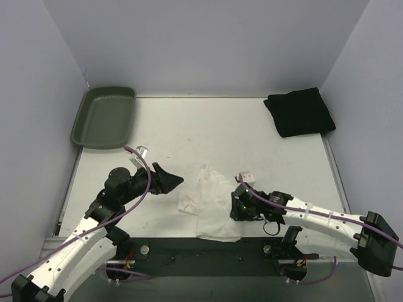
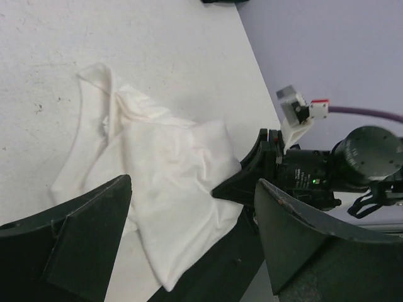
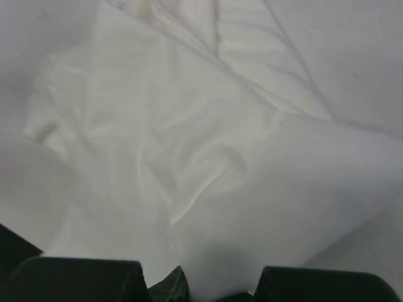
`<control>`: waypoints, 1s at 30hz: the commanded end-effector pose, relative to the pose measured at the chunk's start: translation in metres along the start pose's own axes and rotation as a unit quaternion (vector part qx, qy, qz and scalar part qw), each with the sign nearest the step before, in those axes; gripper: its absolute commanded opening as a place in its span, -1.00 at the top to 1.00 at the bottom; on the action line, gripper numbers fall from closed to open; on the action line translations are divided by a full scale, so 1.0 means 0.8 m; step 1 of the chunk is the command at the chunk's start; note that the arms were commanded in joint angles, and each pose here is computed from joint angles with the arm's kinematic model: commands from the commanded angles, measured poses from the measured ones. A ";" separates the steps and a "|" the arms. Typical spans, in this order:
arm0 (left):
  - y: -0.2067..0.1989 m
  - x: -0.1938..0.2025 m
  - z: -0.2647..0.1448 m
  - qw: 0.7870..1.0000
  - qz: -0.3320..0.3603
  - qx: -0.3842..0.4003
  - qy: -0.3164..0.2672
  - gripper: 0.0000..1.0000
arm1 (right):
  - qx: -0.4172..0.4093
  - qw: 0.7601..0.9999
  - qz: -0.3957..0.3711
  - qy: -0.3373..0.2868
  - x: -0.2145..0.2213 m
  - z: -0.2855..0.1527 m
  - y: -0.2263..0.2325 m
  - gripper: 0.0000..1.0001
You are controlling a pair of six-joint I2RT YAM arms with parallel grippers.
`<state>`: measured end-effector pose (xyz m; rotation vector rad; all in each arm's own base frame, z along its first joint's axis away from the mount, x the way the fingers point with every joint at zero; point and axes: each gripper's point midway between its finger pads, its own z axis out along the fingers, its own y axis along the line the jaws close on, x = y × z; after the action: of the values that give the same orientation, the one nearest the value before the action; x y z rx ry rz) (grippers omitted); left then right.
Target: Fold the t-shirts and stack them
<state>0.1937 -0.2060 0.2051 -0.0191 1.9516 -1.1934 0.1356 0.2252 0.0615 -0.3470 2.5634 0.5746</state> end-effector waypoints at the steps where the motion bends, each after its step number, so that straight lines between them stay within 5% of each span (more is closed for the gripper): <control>1: -0.022 -0.019 0.009 0.999 0.019 0.036 -0.012 -0.77 | 0.114 0.991 0.048 -0.040 0.031 -0.025 -0.082 0.90; 2: -0.019 -0.017 0.014 0.999 0.015 0.035 -0.011 -0.77 | 0.122 0.990 0.053 -0.043 0.033 -0.029 -0.088 0.66; 3: -0.019 -0.016 0.016 0.999 0.011 0.037 -0.009 -0.77 | 0.131 0.989 0.056 -0.048 0.032 -0.035 -0.093 0.05; 5: -0.019 -0.015 0.022 0.999 0.007 0.042 -0.005 -0.77 | 0.157 0.984 0.056 -0.066 0.016 -0.055 -0.101 -0.22; 6: -0.020 -0.015 0.024 0.999 0.002 0.043 -0.004 -0.76 | 0.169 0.981 0.055 -0.076 0.007 -0.064 -0.103 -0.51; 9: -0.021 -0.014 0.028 0.999 -0.002 0.048 0.002 -0.77 | 0.179 0.976 0.049 -0.115 -0.028 -0.090 -0.096 -0.74; 17: -0.013 0.002 0.033 0.999 -0.006 0.041 0.023 -0.76 | 0.115 0.985 0.011 -0.127 -0.095 -0.079 -0.021 -0.80; 30: 0.002 0.017 0.035 0.999 -0.008 0.027 0.039 -0.75 | 0.108 0.993 0.030 -0.035 -0.079 0.067 -0.008 -0.76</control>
<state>0.2049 -0.2278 0.1740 -0.0139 2.0505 -1.2487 0.2063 0.2332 0.0550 -0.1761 2.5462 0.2274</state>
